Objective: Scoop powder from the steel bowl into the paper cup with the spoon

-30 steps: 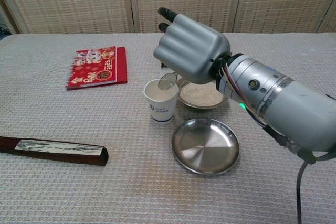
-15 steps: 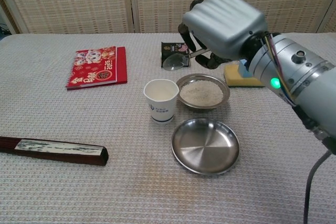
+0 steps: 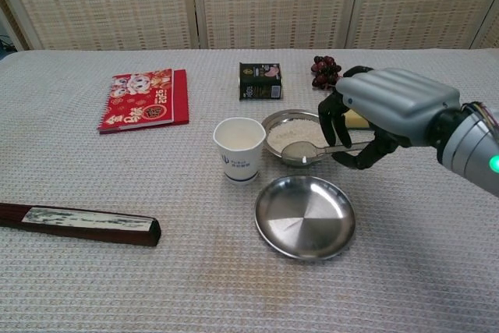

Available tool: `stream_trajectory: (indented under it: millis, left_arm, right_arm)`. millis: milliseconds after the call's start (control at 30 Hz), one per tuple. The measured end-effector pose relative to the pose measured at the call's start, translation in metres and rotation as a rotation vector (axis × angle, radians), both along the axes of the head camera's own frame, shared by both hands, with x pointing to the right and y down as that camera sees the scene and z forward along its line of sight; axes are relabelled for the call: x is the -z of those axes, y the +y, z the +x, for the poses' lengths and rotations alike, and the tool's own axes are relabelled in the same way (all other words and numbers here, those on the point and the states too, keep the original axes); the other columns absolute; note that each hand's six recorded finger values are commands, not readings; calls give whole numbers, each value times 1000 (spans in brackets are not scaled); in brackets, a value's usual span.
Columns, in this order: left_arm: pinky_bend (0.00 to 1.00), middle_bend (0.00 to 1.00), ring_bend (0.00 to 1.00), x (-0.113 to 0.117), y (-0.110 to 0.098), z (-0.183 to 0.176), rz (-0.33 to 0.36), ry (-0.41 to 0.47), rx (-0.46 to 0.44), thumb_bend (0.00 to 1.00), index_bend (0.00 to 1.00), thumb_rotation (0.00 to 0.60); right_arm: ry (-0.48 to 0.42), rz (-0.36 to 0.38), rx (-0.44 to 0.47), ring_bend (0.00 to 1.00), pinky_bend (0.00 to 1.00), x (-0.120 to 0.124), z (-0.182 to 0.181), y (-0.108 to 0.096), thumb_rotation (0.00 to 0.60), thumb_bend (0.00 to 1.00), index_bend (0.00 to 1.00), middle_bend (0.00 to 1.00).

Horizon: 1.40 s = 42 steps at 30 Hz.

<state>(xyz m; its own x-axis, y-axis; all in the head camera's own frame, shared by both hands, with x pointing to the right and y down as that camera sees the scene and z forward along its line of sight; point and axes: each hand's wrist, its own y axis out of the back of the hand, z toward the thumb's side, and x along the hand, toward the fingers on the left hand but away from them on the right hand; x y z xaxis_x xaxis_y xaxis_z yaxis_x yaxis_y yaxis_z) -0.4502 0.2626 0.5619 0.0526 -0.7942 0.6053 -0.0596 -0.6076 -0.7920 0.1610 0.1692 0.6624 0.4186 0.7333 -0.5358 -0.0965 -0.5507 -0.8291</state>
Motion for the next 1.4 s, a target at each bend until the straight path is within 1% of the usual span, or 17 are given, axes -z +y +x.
stream_trajectory:
  millis: [133,200,333,467,567,633,667,833,900,1067,1133,1200,1233,1300,1367,1400]
  left_arm:
    - [147,0,0,1,1,-1,1,1,1,460,0,600]
    - [147,0,0,1,0,-1,1,1,2,460,0,600]
    - [148,0,0,1,0,-3,-1,-2,5,461,0,600]
    - [148,0,0,1,0,-3,0,-1,4,460,0,600]
    - [148,0,0,1,-1,-5,1,-4,8,460,0,600]
    - [148,0,0,1,-1,-6,1,-7,9,460,0,600]
    - [148,0,0,1,-1,-7,1,-8,10,460,0,600]
    - [149,0,0,0,-1,-7,1,-11,12,460,0,600]
    - [148,0,0,0,-2,-7,1,-9,10,460,0,600]
    - [149,0,0,2,-1,-5,11,-9,8,460,0,600]
    - [149,0,0,3,-1,-5,15,-8,9,460,0,600]
    - [149,0,0,4,-1,-5,16,-8,9,460,0,600]
    - [146,0,0,4,-1,-5,18,-8,10,461,0,600]
    - [134,0,0,6,-1,-5,27,-4,12,460,0,600]
    - [108,0,0,10,-4,-4,56,9,8,457,0,600]
    - [99,0,0,12,-6,-4,75,16,3,455,0,600]
  right_arm:
    - [-7,-33,6,190,0,-17,-6,12,600,372,925,590]
    - [-11,-35,15,190,0,-23,-11,16,600,372,915,589]
    - [-19,-43,36,190,0,-35,-24,27,600,369,854,590]
    - [-11,-49,55,189,0,-41,-29,32,600,366,712,579]
    - [-6,-56,60,184,0,-45,-30,34,600,365,623,541]
    - [-3,-66,59,169,0,-47,-29,35,600,358,546,504]
    - [2,-66,61,157,0,-47,-28,35,600,343,489,477]
    - [18,-79,63,111,0,-41,-20,33,600,254,283,383]
    - [23,-83,60,107,0,-37,-16,31,600,230,222,361]
    - [36,-61,43,75,0,-25,-1,24,600,197,110,313]
    - [30,-51,22,59,0,-17,6,21,600,196,94,292]
    - [23,-45,8,25,0,-12,10,21,600,194,58,221]
    - [20,-43,5,6,0,-10,11,20,600,192,31,155]
    - [25,-39,-3,0,0,-8,16,21,600,190,3,47]
    - [52,-15,-24,0,0,1,34,24,600,189,0,1]
    - [69,3,-42,0,0,7,47,25,600,188,0,0]
